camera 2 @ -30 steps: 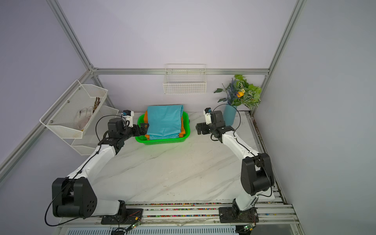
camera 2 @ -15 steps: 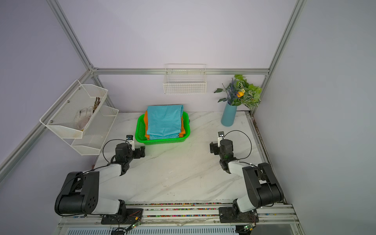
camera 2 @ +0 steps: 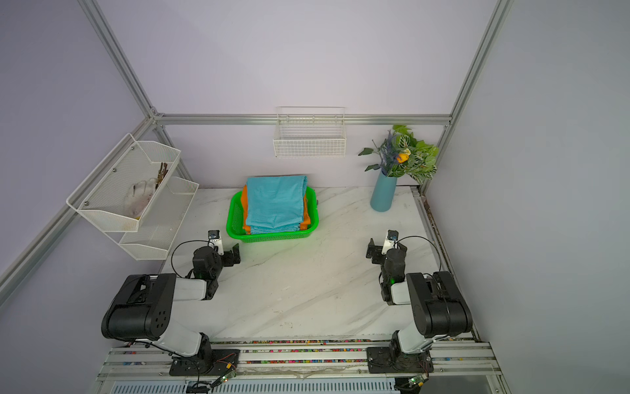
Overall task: Put the folded long pants in the basket
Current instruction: Reset both arms
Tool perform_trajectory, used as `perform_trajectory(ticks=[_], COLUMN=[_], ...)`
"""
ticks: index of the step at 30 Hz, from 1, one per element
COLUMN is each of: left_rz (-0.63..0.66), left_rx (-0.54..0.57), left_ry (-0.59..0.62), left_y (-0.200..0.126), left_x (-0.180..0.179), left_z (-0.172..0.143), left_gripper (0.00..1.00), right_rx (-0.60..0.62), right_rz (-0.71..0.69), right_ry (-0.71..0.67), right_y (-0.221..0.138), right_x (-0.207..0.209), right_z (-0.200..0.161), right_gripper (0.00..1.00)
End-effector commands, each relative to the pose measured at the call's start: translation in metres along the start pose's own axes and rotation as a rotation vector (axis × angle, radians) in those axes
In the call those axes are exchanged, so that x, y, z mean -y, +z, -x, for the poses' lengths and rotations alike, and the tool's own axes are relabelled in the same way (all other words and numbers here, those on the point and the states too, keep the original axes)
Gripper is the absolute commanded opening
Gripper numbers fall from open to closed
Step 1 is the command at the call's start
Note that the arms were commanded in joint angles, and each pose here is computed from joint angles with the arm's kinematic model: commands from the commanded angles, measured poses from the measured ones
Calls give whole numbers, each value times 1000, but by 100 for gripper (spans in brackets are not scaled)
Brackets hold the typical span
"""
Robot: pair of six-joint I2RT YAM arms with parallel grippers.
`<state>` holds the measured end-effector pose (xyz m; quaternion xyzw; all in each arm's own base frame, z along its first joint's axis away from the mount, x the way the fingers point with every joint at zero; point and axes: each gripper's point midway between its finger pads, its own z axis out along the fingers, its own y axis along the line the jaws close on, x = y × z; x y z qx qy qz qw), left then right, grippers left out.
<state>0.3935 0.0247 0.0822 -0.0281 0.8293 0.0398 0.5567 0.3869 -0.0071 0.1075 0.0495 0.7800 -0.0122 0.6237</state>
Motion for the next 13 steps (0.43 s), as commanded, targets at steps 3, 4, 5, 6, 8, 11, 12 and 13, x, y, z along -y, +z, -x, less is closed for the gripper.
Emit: perform_trajectory(ticks=[3, 4, 5, 6, 8, 11, 12, 13], left_rz=[-8, -8, -7, -8, -8, -9, -8, -7], left_rx=[110, 109, 109, 110, 109, 108, 109, 109], left_ry=[19, 19, 20, 19, 19, 18, 19, 19], left_y=[-1, -1, -1, -1, -1, -1, -1, -1], left_x=[-1, -1, -1, 0, 0, 0, 0, -1], left_z=[30, 29, 30, 30, 30, 29, 30, 30], left_gripper=[100, 100, 100, 100, 100, 100, 100, 100], right_rx=[103, 102, 103, 105, 101, 97, 97, 100], right_rz=[50, 51, 52, 54, 74, 82, 82, 81], right_ry=[-3, -4, -5, -3, -14, -13, -13, -16], right_y=[-1, -1, -1, -1, 0, 1, 1, 0], right_x=[-10, -11, -11, -11, -15, -16, -16, -16], right_z=[24, 25, 24, 25, 24, 24, 23, 24], right_gripper=[100, 100, 100, 100, 100, 100, 100, 100])
